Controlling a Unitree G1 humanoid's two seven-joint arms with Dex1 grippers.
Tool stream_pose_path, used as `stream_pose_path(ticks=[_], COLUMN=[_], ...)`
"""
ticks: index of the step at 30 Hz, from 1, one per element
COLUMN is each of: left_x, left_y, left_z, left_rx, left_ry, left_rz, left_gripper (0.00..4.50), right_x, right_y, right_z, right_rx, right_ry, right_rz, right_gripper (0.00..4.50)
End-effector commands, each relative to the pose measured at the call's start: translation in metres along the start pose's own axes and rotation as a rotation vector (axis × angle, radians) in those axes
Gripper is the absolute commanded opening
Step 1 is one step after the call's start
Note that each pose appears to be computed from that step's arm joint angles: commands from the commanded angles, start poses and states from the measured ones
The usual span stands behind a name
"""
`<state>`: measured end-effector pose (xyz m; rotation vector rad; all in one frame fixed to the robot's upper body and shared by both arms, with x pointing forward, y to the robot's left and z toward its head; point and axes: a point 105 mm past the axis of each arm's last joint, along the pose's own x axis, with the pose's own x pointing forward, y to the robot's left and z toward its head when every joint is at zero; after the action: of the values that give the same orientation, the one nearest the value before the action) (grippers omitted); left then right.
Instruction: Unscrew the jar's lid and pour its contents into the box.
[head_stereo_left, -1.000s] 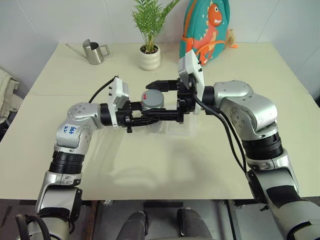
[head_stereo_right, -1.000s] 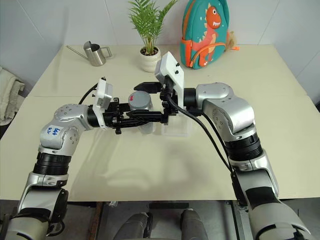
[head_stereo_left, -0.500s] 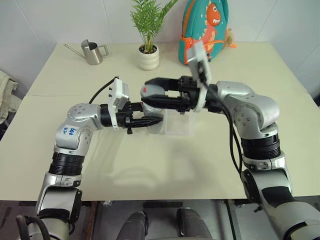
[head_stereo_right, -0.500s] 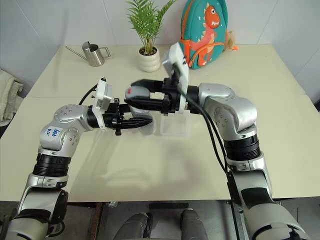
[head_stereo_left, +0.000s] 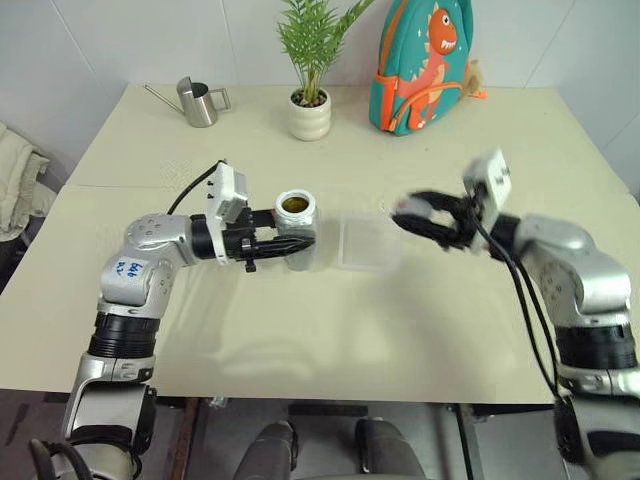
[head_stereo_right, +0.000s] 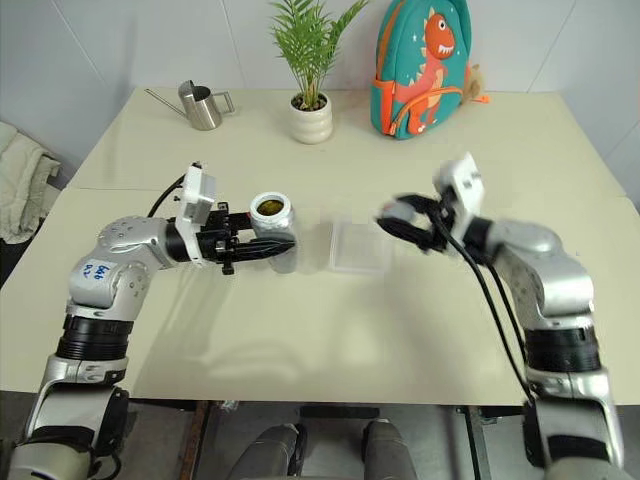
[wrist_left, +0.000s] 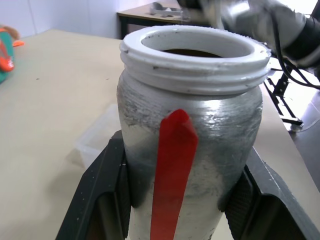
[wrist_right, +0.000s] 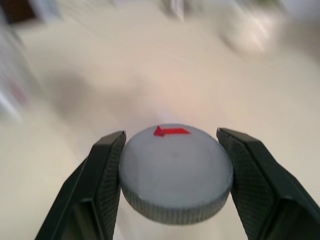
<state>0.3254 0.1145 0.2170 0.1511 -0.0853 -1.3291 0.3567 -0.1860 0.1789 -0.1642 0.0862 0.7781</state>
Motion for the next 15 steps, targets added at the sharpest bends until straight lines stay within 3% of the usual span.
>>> stream_pose_path(ticks=[1,4,8,13,15], left_x=[0.0,0.0,0.002,0.004,0.005], left_y=[0.001,0.007,0.009,0.013,0.016], left_z=[0.015,0.018,0.019,0.02,0.022], left_rx=[0.026,0.023,0.02,0.034,0.051], left_ry=[-0.05,-0.063,-0.069,-0.066,-0.072], left_rz=[-0.011,0.002,0.0,0.012,0.031], left_gripper=[1.92,1.92,1.92,1.92,1.92], right_x=[-0.029,-0.05,-0.066,-0.073,-0.077], right_y=[-0.036,-0.055,-0.064,-0.059,-0.059], right_z=[-0.017,-0.055,-0.084,-0.087,-0.068], right_rx=[-0.016,0.02,0.075,0.075,0.062], right_ry=[-0.082,-0.043,-0.028,-0.053,-0.103], right_rz=[-0.232,-0.397,-0.512,-0.506,-0.478], right_gripper=[2.69,2.69,2.69,4.27,4.48])
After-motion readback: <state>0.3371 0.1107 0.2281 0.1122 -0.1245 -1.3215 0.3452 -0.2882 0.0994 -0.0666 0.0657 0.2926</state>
